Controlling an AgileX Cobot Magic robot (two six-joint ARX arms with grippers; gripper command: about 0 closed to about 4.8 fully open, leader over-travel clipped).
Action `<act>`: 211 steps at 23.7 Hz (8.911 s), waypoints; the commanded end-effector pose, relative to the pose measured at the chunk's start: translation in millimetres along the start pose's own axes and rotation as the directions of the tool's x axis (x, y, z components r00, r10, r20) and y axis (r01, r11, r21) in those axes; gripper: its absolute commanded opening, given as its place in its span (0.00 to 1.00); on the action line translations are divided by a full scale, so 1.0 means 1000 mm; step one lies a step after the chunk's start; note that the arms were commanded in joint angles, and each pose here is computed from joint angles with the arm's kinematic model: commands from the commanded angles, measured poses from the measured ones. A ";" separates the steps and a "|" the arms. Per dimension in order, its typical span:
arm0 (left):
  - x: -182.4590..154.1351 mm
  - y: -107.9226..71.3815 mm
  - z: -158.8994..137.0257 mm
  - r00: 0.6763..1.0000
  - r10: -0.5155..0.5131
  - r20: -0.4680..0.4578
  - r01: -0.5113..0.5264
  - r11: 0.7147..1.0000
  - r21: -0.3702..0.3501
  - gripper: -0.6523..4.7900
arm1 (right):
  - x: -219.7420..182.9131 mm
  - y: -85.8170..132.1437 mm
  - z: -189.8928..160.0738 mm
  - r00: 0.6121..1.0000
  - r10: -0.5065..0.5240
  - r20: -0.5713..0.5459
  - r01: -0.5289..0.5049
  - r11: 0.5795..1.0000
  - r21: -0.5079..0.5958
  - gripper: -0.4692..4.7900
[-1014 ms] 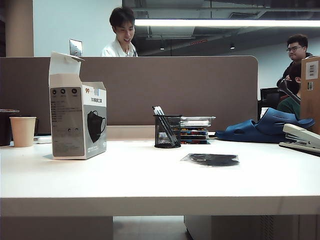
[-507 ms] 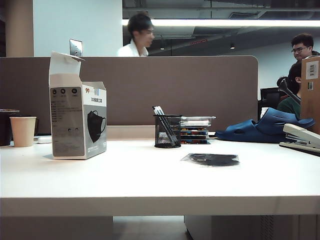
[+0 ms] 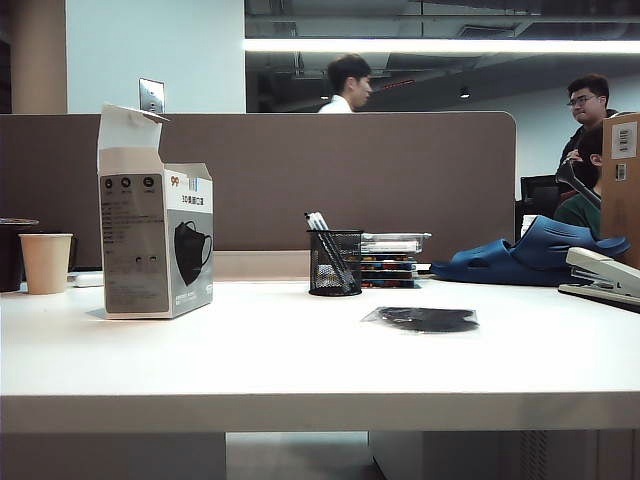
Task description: Put the mask into the mask box.
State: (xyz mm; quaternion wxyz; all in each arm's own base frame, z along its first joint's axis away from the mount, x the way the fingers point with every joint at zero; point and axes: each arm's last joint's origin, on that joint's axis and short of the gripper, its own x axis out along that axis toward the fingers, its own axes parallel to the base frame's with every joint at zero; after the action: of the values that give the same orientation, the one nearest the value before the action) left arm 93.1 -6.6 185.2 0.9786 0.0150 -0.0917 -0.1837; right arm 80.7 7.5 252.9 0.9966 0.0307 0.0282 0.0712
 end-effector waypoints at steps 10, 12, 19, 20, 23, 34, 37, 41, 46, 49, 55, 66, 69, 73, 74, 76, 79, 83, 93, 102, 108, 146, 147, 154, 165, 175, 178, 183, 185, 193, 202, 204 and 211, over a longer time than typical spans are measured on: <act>0.000 -0.003 0.000 0.993 -0.118 -0.018 0.117 0.992 -0.057 0.11 | 0.073 0.009 0.064 0.912 0.201 -0.359 -0.182 0.979 0.086 0.07; 0.000 -0.003 0.000 0.993 -0.114 -0.020 0.113 0.992 -0.058 0.11 | 0.094 0.016 0.071 0.887 0.237 -0.397 -0.218 0.972 0.094 0.10; 0.000 -0.003 0.000 0.993 -0.114 -0.021 0.113 0.992 -0.059 0.11 | 0.166 0.041 0.072 0.795 0.306 -0.524 -0.288 0.950 0.118 0.62; 0.000 -0.003 0.000 0.993 -0.113 -0.021 0.112 0.992 -0.059 0.11 | 0.182 0.046 0.067 0.775 0.310 -0.551 -0.293 0.948 0.122 0.83; 0.000 -0.003 0.000 0.994 -0.108 -0.021 0.106 0.993 -0.060 0.11 | 0.216 0.054 0.056 0.736 0.313 -0.601 -0.300 0.946 0.125 1.00; -0.001 -0.003 -0.005 0.992 -0.107 -0.063 0.101 0.991 -0.084 0.11 | 0.295 0.076 -0.006 0.651 0.233 -0.723 -0.295 0.954 0.042 1.00; -0.001 -0.003 -0.005 0.992 -0.107 -0.066 0.101 0.991 -0.085 0.11 | 0.307 0.085 -0.028 0.628 0.144 -0.765 -0.293 0.954 -0.061 1.00; -0.001 -0.003 -0.006 0.991 -0.107 -0.079 0.099 0.991 -0.093 0.11 | 0.315 0.096 -0.048 0.597 0.144 -0.790 -0.326 0.942 -0.075 1.00; -0.001 -0.003 -0.007 0.991 -0.107 -0.079 0.099 0.991 -0.093 0.11 | 0.319 0.096 -0.064 0.569 0.117 -0.814 -0.316 0.945 -0.085 1.00; -0.001 -0.003 -0.007 0.991 -0.106 -0.079 0.099 0.991 -0.093 0.11 | 0.321 0.096 -0.076 0.540 0.113 -0.834 -0.304 0.950 -0.068 1.00; -0.001 -0.003 -0.006 0.991 -0.106 -0.077 0.099 0.991 -0.091 0.11 | 0.321 0.095 -0.091 0.493 0.100 -0.864 -0.300 0.952 -0.061 0.76; 0.000 -0.001 0.006 0.999 -0.034 0.016 0.034 0.999 -0.035 0.16 | 0.326 0.101 -0.082 0.481 0.217 -0.850 -0.359 0.933 0.035 0.12; -0.001 0.000 0.018 0.998 0.033 0.049 -0.032 0.999 -0.022 0.48 | 0.337 0.108 -0.056 0.510 0.325 -0.796 -0.418 0.903 0.101 0.08; -0.003 0.000 0.031 0.995 0.049 0.084 -0.050 0.999 0.019 0.48 | 0.346 0.115 -0.024 0.543 0.395 -0.741 -0.462 0.877 0.129 0.09; -0.003 0.000 0.036 0.994 0.055 0.096 -0.059 0.997 0.044 0.48 | 0.348 0.117 -0.014 0.547 0.415 -0.727 -0.476 0.869 0.137 0.09; -0.002 0.001 0.044 0.991 0.093 0.096 -0.097 0.994 0.042 0.48 | 0.351 0.120 -0.001 0.541 0.474 -0.695 -0.516 0.840 0.171 0.09; 0.001 0.003 0.049 0.991 0.111 0.079 -0.117 0.990 0.080 0.48 | 0.352 0.123 0.010 0.521 0.536 -0.664 -0.558 0.803 0.210 0.09; 0.020 0.012 0.062 0.993 0.114 -0.006 -0.112 0.985 0.135 0.48 | 0.350 0.130 0.023 0.495 0.586 -0.641 -0.597 0.765 0.239 0.09; 0.104 0.048 0.094 0.989 0.081 -0.123 -0.065 0.989 0.130 0.59 | 0.345 0.144 0.028 0.371 0.735 -0.568 -0.701 0.622 0.348 0.09; 0.172 0.077 0.093 0.982 -0.003 -0.187 0.031 0.989 0.142 0.59 | 0.341 0.145 0.037 0.374 0.748 -0.549 -0.685 0.621 0.380 0.08; 0.197 0.080 0.078 0.970 -0.037 -0.241 0.071 0.988 0.135 0.70 | 0.340 0.145 0.040 0.378 0.749 -0.543 -0.679 0.624 0.387 0.09; 0.236 0.086 0.045 0.932 -0.320 -0.171 0.338 0.938 0.083 0.11 | 0.322 0.192 0.076 0.223 0.862 -0.454 -0.684 0.471 0.557 0.09; 0.236 0.085 0.045 0.927 -0.334 -0.169 0.351 0.933 0.081 0.11 | 0.321 0.192 0.076 0.213 0.866 -0.453 -0.673 0.466 0.574 0.08; 0.234 0.081 0.046 0.862 -0.487 -0.143 0.498 0.865 0.056 0.11 | 0.318 0.193 0.077 0.123 0.903 -0.413 -0.525 0.412 0.745 0.08; 0.232 0.077 0.047 0.785 -0.609 -0.115 0.616 0.786 0.045 0.11 | 0.323 0.197 0.091 0.083 0.953 -0.292 -0.444 0.298 0.845 0.08; 0.232 0.077 0.054 0.770 -0.634 -0.065 0.636 0.771 0.011 0.11 | 0.332 0.198 0.063 0.079 0.931 -0.356 -0.338 0.361 0.869 0.08; 0.232 0.077 0.054 0.770 -0.634 -0.066 0.636 0.771 0.010 0.11 | 0.334 0.199 0.057 0.040 0.936 -0.349 -0.290 0.345 0.893 0.08; 0.232 0.077 0.055 0.769 -0.637 -0.061 0.639 0.769 0.017 0.11 | 0.336 0.199 0.053 0.030 0.937 -0.348 -0.265 0.343 0.901 0.09; 0.232 0.077 0.055 0.763 -0.644 -0.059 0.645 0.764 0.018 0.11 | 0.336 0.199 0.052 0.033 0.936 -0.351 -0.262 0.347 0.901 0.18; 0.232 0.077 0.057 0.761 -0.647 -0.050 0.646 0.762 -0.036 0.11 | 0.339 0.199 0.054 0.059 0.936 -0.346 -0.234 0.350 0.907 0.79; 0.232 0.077 0.057 0.763 -0.644 -0.051 0.643 0.765 -0.036 0.11 | 0.345 0.192 0.070 0.066 0.960 -0.272 -0.273 0.280 0.921 0.81; 0.232 0.078 0.057 0.765 -0.642 -0.051 0.641 0.767 -0.036 0.11 | 0.344 0.192 0.071 0.049 0.962 -0.267 -0.268 0.270 0.925 0.81; 0.232 0.080 0.056 0.795 -0.604 -0.056 0.603 0.797 -0.033 0.11 | 0.344 0.190 0.070 0.039 0.962 -0.269 -0.270 0.269 0.925 0.69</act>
State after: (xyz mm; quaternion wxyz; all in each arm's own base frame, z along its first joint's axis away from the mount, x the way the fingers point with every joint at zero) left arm 324.2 -16.6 282.4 0.8692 0.0387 -0.0403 -0.4912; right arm 398.9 241.7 311.7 0.5598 0.3569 0.5290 0.5286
